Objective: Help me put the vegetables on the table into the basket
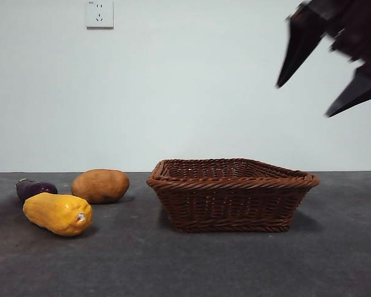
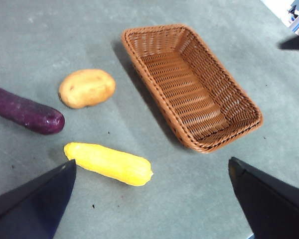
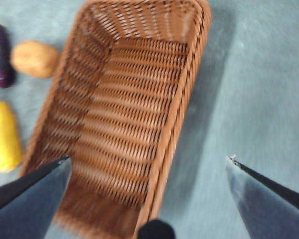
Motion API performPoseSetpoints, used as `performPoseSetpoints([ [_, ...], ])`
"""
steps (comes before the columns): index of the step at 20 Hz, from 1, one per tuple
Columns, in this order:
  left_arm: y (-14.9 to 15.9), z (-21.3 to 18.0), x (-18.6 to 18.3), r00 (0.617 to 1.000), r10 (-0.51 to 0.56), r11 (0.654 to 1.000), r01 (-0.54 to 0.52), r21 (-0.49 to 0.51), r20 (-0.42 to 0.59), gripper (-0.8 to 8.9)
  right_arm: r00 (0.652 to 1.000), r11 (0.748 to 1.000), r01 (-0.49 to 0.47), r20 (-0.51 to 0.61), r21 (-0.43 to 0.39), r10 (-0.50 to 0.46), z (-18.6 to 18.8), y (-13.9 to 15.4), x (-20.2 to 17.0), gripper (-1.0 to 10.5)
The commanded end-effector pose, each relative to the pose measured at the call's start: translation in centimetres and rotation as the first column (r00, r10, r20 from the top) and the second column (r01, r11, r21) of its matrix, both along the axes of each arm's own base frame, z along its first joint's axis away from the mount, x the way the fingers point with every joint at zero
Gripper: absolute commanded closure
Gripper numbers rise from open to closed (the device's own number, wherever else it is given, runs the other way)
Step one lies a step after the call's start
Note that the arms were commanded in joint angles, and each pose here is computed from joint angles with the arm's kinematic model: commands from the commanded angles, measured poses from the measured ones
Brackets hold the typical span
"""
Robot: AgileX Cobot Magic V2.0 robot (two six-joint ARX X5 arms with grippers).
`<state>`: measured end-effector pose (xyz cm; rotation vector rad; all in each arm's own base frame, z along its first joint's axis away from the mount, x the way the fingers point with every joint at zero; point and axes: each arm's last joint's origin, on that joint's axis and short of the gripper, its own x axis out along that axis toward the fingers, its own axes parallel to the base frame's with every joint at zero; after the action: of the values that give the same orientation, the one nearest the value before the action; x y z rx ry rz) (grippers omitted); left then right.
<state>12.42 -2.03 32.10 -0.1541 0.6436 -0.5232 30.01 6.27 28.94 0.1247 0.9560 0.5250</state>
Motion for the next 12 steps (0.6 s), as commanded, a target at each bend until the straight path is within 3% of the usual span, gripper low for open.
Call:
performPoseSetpoints([
  [1, 0.0, 0.1, 0.4, 1.0, -0.001, 1.0, 0.001, -0.008, -0.007, 1.85, 1.0, 0.999, -0.006, -0.026, -0.031, 0.006, -0.8, 1.4, 2.6, 3.5],
  [10, -0.1, -0.5, 1.7, 0.999, 0.0, 1.0, 0.0, -0.005, -0.051, 1.85, 0.987, 0.988, -0.028, -0.16, -0.149, 0.004, -6.9, 4.6, 7.3, 3.5],
  [12, -0.1, -0.4, 1.8, 0.999, 0.004, 1.0, -0.004, -0.01, -0.042, 1.85, 0.983, 0.987, -0.037, -0.182, -0.156, 0.008, -8.0, 4.9, 7.6, 4.2],
])
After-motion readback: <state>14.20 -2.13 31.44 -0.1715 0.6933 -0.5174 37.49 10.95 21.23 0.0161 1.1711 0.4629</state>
